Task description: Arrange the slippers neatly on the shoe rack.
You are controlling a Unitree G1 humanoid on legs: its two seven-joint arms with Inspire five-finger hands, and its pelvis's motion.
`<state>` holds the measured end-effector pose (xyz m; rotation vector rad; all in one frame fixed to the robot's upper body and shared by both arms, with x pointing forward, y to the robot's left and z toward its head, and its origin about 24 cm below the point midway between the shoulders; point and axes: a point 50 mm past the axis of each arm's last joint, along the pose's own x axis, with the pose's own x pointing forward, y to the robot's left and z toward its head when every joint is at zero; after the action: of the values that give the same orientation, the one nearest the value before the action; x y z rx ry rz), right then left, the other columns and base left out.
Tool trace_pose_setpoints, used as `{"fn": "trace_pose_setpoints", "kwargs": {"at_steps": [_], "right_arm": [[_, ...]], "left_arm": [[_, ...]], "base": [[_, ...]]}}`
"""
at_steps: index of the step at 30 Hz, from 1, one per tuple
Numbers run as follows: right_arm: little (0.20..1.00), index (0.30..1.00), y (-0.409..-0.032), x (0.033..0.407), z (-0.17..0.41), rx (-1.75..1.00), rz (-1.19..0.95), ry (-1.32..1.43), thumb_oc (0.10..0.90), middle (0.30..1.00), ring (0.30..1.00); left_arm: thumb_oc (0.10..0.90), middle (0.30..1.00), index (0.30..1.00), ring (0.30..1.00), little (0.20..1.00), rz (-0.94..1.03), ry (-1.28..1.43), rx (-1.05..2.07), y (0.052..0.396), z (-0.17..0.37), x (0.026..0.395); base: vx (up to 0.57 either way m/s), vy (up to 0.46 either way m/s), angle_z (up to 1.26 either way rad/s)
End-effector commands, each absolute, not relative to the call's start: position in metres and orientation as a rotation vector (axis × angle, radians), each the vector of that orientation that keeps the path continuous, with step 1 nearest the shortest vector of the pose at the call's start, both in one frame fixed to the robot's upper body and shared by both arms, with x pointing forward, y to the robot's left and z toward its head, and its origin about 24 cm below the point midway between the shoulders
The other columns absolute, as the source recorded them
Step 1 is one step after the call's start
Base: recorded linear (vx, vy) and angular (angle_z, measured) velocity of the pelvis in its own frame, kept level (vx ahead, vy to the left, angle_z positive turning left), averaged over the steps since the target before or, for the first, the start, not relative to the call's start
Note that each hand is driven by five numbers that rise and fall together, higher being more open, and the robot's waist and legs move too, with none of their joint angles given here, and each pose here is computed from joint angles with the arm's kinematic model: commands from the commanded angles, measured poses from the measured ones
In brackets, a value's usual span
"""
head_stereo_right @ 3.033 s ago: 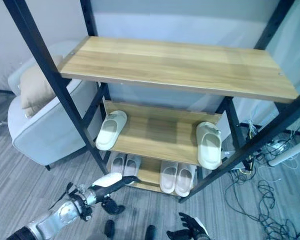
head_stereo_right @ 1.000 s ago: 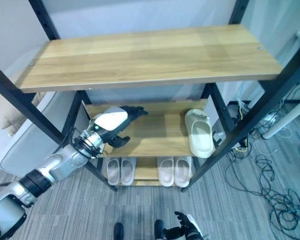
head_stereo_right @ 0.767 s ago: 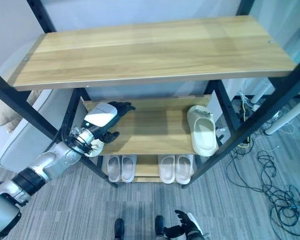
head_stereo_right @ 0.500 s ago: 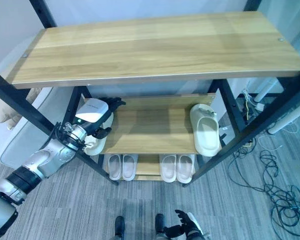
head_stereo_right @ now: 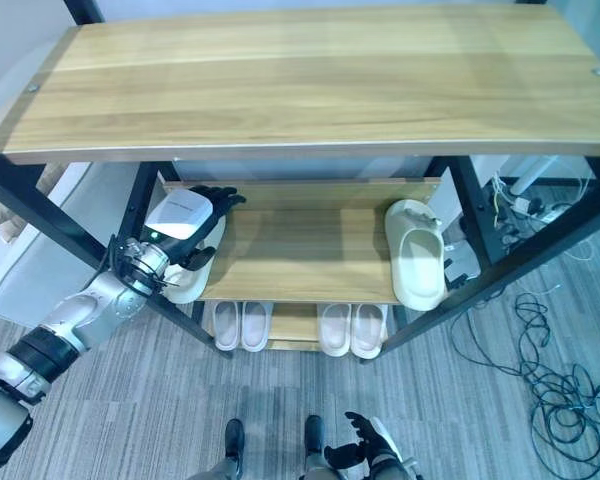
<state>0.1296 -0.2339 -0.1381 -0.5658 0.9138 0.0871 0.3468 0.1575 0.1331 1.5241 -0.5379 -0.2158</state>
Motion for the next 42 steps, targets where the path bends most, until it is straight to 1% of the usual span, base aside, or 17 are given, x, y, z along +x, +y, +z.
{"fn": "trace_pose_setpoints", "kwargs": {"at_steps": [1, 5, 13, 18, 31, 37, 42], "right_arm": [[0.9, 0.9, -0.246, 0.126, -0.132, -0.626, 0.088, 0.872, 0.8, 0.9, 0.9], [0.9, 0.9, -0.245, 0.125, -0.133, -0.624, 0.088, 0.874, 0.8, 0.9, 0.9], [0.9, 0.9, -0.244, 0.124, -0.133, -0.628, 0.099, 0.872, 0.8, 0.9, 0.9], [0.9, 0.9, -0.243, 0.124, -0.133, -0.628, 0.098, 0.872, 0.8, 0.9, 0.9], [0.9, 0.9, -0.243, 0.122, -0.134, -0.624, 0.099, 0.881, 0.8, 0.9, 0.9], [0.9, 0.9, -0.243, 0.121, -0.135, -0.619, 0.1, 0.882, 0.8, 0.9, 0.9], [0.9, 0.9, -0.241, 0.124, -0.135, -0.627, 0.102, 0.883, 0.8, 0.9, 0.9]], "left_arm": [[0.8, 0.9, 0.9, 0.9, 0.9, 0.13, -0.759, 1.566, 0.18, 0.23, 0.367], [0.8, 0.9, 0.9, 0.9, 0.9, 0.151, -0.768, 1.592, 0.183, 0.235, 0.366], [0.8, 0.9, 0.9, 0.9, 0.9, 0.126, -0.776, 1.673, 0.187, 0.241, 0.366], [0.8, 0.9, 0.9, 0.9, 0.9, 0.08, -0.794, 1.72, 0.182, 0.24, 0.365], [0.8, 0.9, 0.9, 0.9, 0.9, 0.05, -0.816, 1.758, 0.174, 0.239, 0.366], [0.8, 0.9, 0.9, 0.9, 0.9, 0.037, -0.844, 1.76, 0.168, 0.239, 0.365], [0.8, 0.9, 0.9, 0.9, 0.9, -0.065, -0.9, 1.719, 0.145, 0.224, 0.359]], "base": [[0.0, 0.0, 0.0], [0.0, 0.0, 0.0], [0.0, 0.0, 0.0], [0.0, 0.0, 0.0], [0.0, 0.0, 0.0], [0.0, 0.0, 0.0], [0.0, 0.0, 0.0]]}}
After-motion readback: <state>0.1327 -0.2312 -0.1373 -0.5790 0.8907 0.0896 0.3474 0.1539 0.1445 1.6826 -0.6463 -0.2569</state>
